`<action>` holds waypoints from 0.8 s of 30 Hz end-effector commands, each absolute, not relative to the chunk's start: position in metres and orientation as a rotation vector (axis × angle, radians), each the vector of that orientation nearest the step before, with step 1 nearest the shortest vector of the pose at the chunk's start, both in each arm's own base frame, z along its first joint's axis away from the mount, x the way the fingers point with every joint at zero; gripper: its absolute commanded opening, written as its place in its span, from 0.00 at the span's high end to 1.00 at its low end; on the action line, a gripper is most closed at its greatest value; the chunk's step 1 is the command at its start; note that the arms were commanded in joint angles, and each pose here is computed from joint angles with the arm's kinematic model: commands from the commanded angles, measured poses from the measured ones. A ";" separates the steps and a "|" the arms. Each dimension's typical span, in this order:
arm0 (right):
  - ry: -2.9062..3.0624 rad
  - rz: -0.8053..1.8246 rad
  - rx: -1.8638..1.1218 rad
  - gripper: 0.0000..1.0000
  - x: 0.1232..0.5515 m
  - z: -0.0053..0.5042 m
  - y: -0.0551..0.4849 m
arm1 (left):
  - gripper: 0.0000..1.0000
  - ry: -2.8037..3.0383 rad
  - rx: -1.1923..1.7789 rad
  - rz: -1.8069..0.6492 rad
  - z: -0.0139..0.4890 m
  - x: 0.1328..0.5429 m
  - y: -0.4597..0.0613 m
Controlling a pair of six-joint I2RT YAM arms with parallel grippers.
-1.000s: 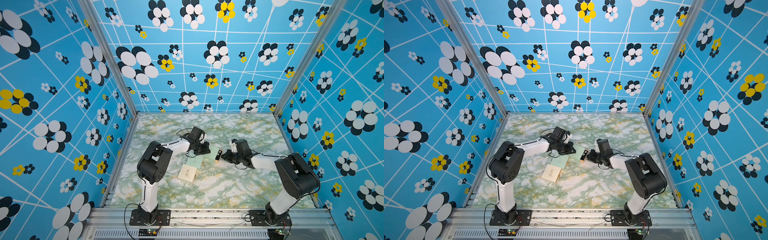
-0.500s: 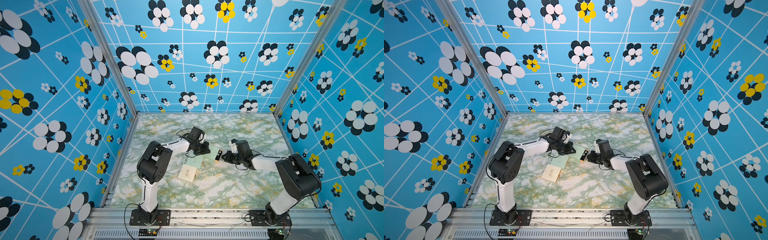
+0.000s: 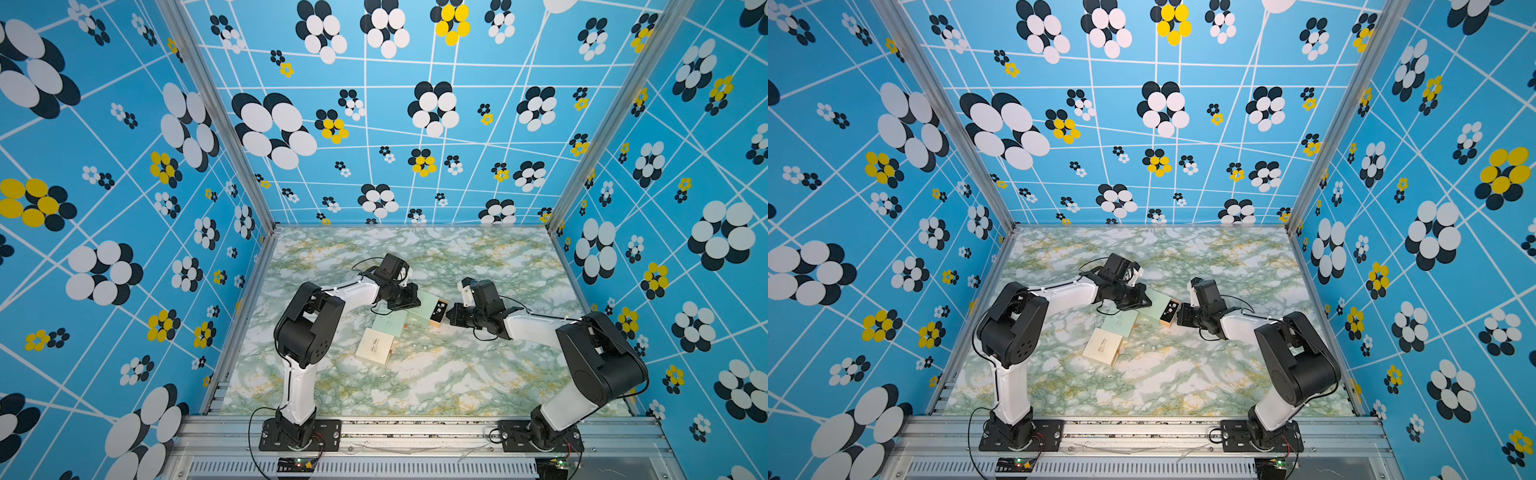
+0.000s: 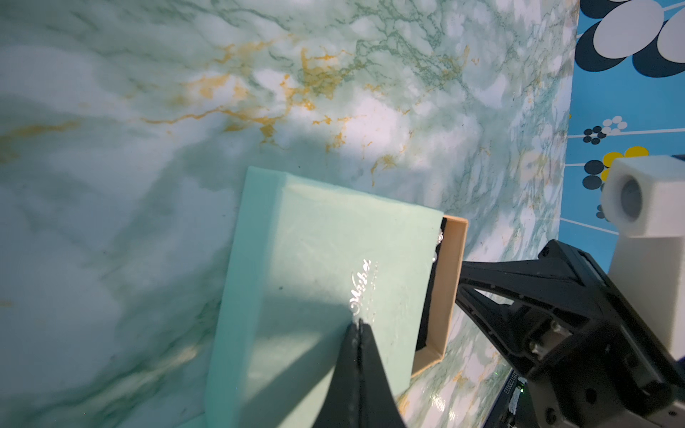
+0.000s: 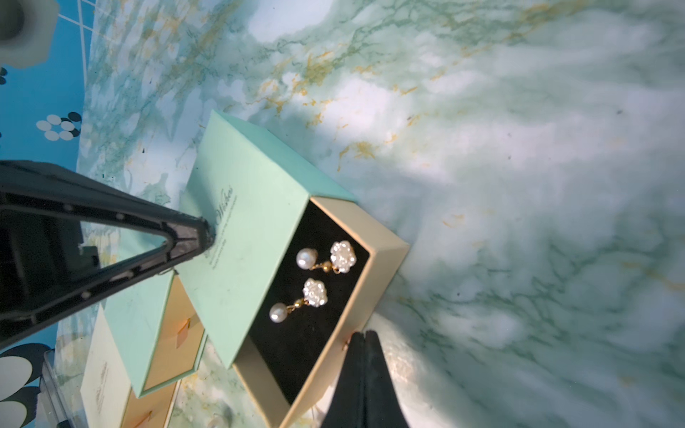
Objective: Take out the earrings from the drawer-style jewelry box
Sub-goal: Open the drawer in the jewelry box.
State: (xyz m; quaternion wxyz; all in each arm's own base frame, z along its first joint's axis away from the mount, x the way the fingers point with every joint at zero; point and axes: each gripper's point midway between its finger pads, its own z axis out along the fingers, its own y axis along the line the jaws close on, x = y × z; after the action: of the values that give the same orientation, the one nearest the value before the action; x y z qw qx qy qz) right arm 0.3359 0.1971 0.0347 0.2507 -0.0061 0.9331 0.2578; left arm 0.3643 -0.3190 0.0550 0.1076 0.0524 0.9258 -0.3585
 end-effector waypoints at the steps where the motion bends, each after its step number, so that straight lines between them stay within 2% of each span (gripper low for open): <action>1: 2.624 0.536 -0.008 1.00 0.327 0.027 0.178 | 1.00 2.885 0.049 -0.918 0.012 0.347 -0.290; 10: 2.648 0.452 0.012 1.00 0.321 0.026 0.167 | 1.00 2.887 0.049 -0.920 0.011 0.346 -0.289; 24: 2.586 0.516 0.003 0.98 0.327 0.046 0.176 | 1.00 2.886 0.057 -0.930 0.013 0.347 -0.290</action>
State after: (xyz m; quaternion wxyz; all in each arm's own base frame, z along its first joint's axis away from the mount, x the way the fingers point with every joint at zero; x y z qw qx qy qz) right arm 0.3288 0.1814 0.0401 0.2475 0.0003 0.9468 0.2058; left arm 0.3647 -0.3179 0.0548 0.1065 0.0514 0.9244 -0.3627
